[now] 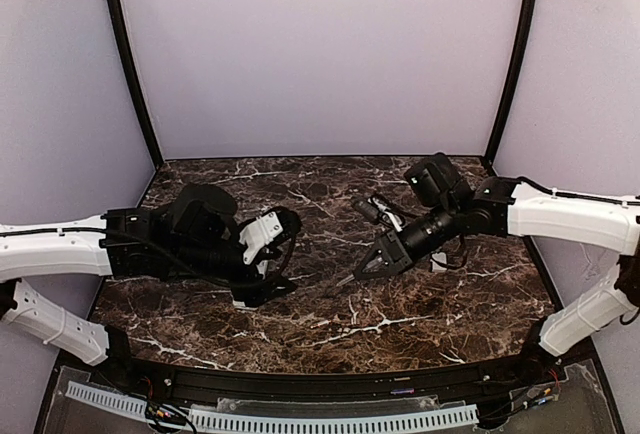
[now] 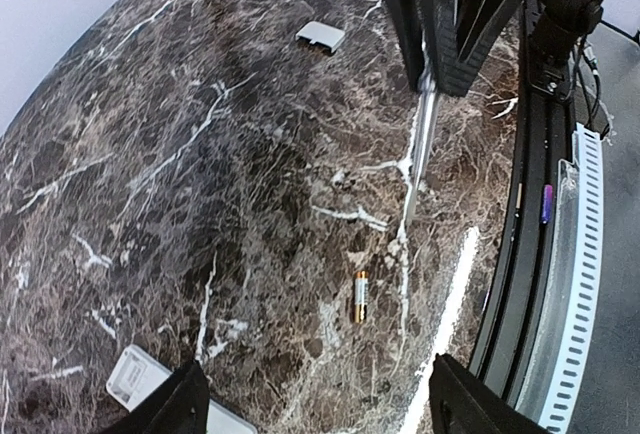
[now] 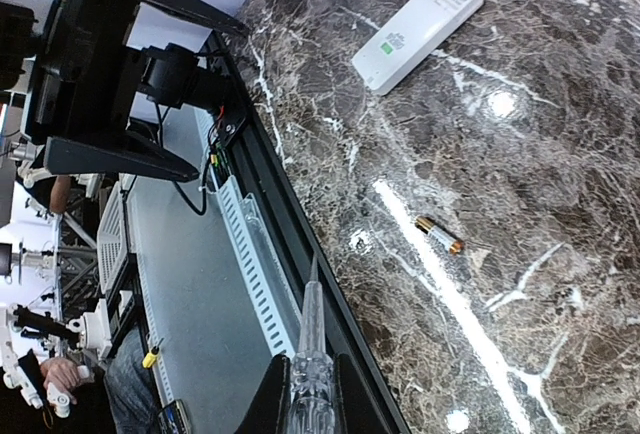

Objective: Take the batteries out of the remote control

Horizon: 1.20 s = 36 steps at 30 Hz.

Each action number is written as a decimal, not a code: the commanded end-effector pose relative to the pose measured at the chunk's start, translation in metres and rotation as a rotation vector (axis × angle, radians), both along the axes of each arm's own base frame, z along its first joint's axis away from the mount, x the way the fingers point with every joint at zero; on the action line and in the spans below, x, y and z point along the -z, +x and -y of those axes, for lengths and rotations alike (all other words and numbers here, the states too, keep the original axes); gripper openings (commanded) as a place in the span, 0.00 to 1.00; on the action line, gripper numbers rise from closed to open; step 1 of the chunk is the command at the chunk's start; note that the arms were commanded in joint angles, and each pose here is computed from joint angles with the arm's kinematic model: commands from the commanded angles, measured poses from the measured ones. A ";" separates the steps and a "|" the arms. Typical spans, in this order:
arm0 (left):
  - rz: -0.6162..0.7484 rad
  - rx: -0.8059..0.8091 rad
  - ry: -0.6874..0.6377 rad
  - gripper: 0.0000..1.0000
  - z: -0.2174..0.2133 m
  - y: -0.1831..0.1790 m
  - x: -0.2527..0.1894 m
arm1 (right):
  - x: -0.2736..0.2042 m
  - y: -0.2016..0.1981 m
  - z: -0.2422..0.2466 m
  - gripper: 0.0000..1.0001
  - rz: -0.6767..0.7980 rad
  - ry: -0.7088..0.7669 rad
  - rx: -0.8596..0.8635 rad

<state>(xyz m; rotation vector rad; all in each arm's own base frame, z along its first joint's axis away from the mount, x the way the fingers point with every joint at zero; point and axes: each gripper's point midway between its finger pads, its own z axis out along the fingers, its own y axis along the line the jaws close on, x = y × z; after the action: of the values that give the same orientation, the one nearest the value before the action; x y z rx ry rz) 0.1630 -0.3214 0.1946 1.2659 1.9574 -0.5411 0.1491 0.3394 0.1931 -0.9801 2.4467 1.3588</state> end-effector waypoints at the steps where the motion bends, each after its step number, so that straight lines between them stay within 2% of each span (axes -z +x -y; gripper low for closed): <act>1: 0.006 0.117 -0.015 0.73 0.026 -0.010 -0.008 | -0.019 -0.012 -0.022 0.00 0.020 0.073 -0.092; 10: -0.035 0.207 -0.049 0.58 0.064 -0.019 -0.003 | -0.020 -0.021 -0.035 0.00 0.011 0.080 -0.128; 22: -0.090 0.225 -0.070 0.35 0.090 -0.020 0.006 | -0.016 -0.024 -0.042 0.00 -0.005 0.084 -0.142; 24: -0.099 0.228 -0.067 0.26 0.093 -0.021 0.008 | -0.014 -0.024 -0.042 0.00 -0.007 0.082 -0.141; 27: -0.109 0.225 -0.067 0.08 0.095 -0.021 0.009 | -0.014 -0.024 -0.042 0.00 -0.003 0.083 -0.136; 28: -0.110 0.223 -0.067 0.04 0.096 -0.021 0.009 | -0.014 -0.023 -0.042 0.00 -0.001 0.082 -0.133; 32: -0.119 0.207 -0.066 0.00 0.092 -0.021 0.010 | -0.012 -0.019 -0.041 0.01 0.014 0.072 -0.110; 34: -0.122 0.191 -0.067 0.00 0.088 -0.022 0.011 | -0.012 -0.016 -0.040 0.12 0.030 0.067 -0.092; 36: -0.122 0.166 -0.061 0.00 0.080 -0.021 0.014 | -0.014 -0.013 -0.039 0.28 0.051 0.064 -0.074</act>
<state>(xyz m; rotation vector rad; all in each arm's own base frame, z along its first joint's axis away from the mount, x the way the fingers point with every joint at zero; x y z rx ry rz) 0.1422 -0.4098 0.1707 1.4483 1.9277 -0.7714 0.1317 0.3740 0.1942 -1.1009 2.4037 1.4290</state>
